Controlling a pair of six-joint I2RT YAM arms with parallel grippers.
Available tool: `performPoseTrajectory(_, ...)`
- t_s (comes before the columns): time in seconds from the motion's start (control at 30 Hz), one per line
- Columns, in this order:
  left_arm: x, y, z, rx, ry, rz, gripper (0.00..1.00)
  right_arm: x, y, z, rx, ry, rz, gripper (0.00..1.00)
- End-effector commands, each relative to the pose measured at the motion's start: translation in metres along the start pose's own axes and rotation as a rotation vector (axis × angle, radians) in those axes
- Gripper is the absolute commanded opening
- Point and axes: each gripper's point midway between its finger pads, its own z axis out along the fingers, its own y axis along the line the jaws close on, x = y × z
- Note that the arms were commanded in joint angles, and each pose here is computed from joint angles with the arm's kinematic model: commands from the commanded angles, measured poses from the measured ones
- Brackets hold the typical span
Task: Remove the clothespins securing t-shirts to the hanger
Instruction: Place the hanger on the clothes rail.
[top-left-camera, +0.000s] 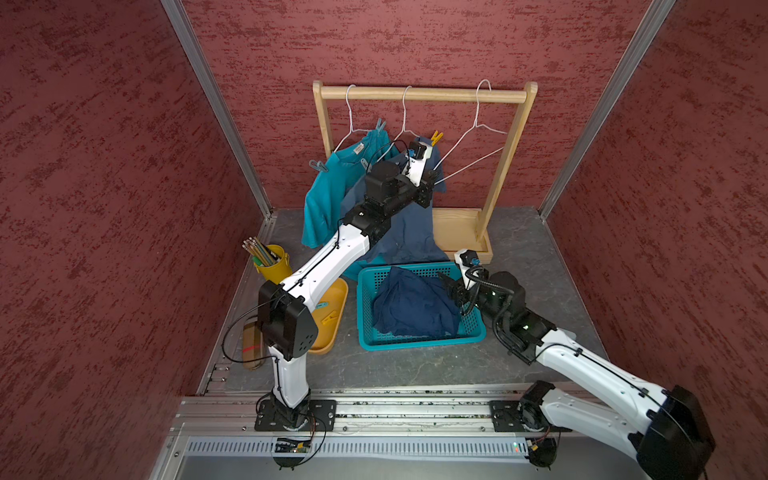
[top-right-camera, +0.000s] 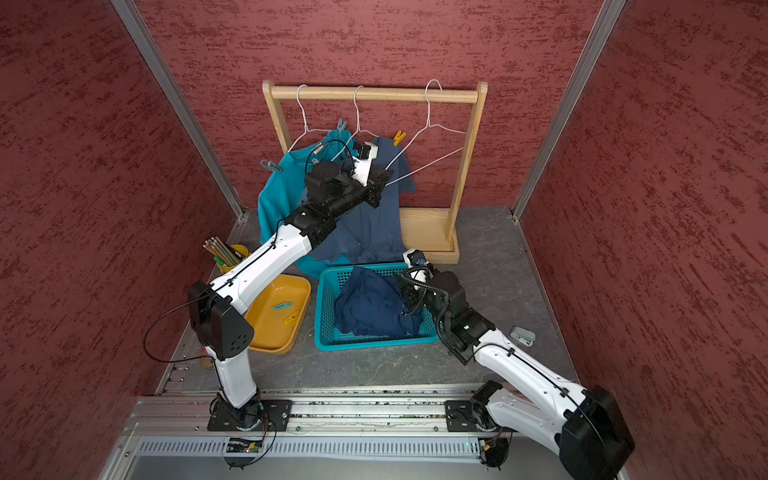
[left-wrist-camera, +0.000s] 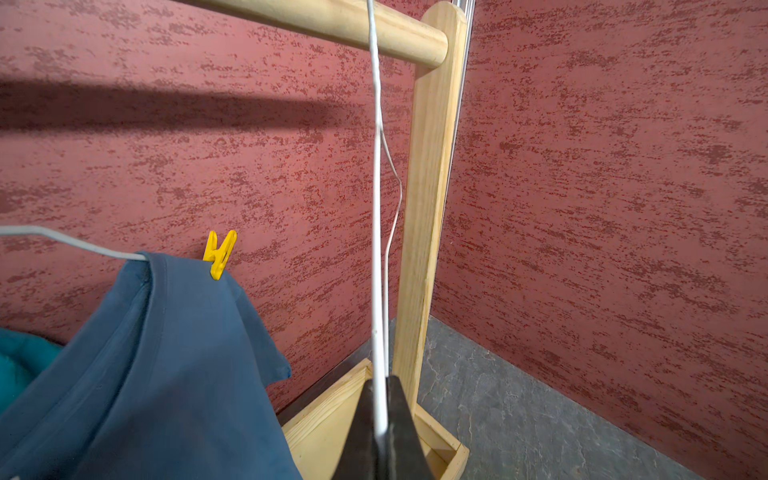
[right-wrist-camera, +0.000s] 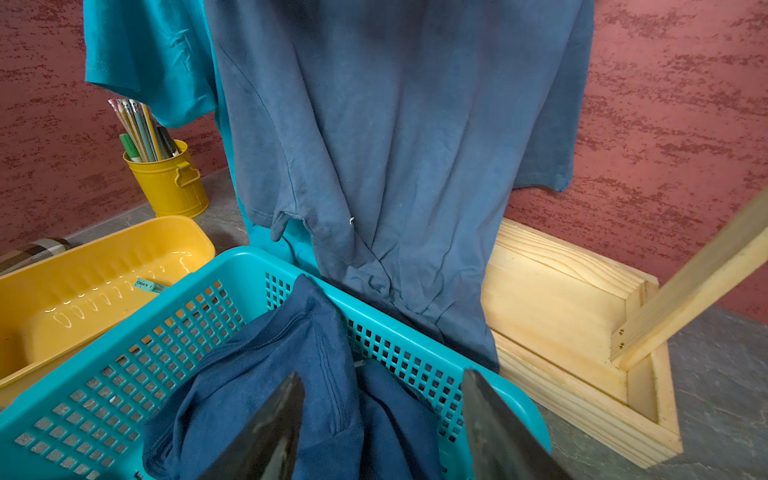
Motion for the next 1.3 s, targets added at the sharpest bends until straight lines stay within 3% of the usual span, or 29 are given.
performPoseTrajectory(0.0,-0.022,-0.003,0.005,-0.013,-0.077,0.024,0.0,-0.008,0.004,-0.004,-0.022,-0.046,0.017,0.63)
performPoseTrajectory(0.37,-0.005,-0.023,0.042,0.013,-0.067,0.071,0.0,-0.018,0.0,-0.017,-0.007,-0.072,0.055,0.64)
performPoseTrajectory(0.5,-0.003,-0.03,0.039,0.009,-0.06,0.104,0.15,-0.03,-0.002,-0.024,0.001,-0.096,0.087,0.64)
performPoseTrajectory(0.6,-0.009,-0.03,0.036,0.009,-0.063,0.103,0.16,-0.037,-0.003,-0.026,0.009,-0.106,0.093,0.64)
performPoseTrajectory(0.67,-0.014,-0.032,0.033,0.017,-0.07,0.102,0.31,-0.041,-0.005,-0.026,0.019,-0.11,0.099,0.64)
performPoseTrajectory(0.73,-0.021,-0.038,0.026,0.042,-0.075,0.103,0.38,-0.045,-0.007,-0.028,0.026,-0.119,0.105,0.64)
performPoseTrajectory(0.9,-0.044,-0.055,-0.012,0.105,-0.097,0.136,0.53,-0.053,-0.013,-0.033,0.056,-0.143,0.137,0.65)
performPoseTrajectory(1.03,-0.054,-0.055,-0.06,0.104,-0.075,0.166,0.57,-0.059,-0.015,-0.031,0.066,-0.162,0.157,0.65)
performPoseTrajectory(1.27,-0.044,0.022,-0.164,-0.026,0.006,-0.054,0.52,-0.068,-0.001,-0.008,-0.014,-0.17,0.213,0.64)
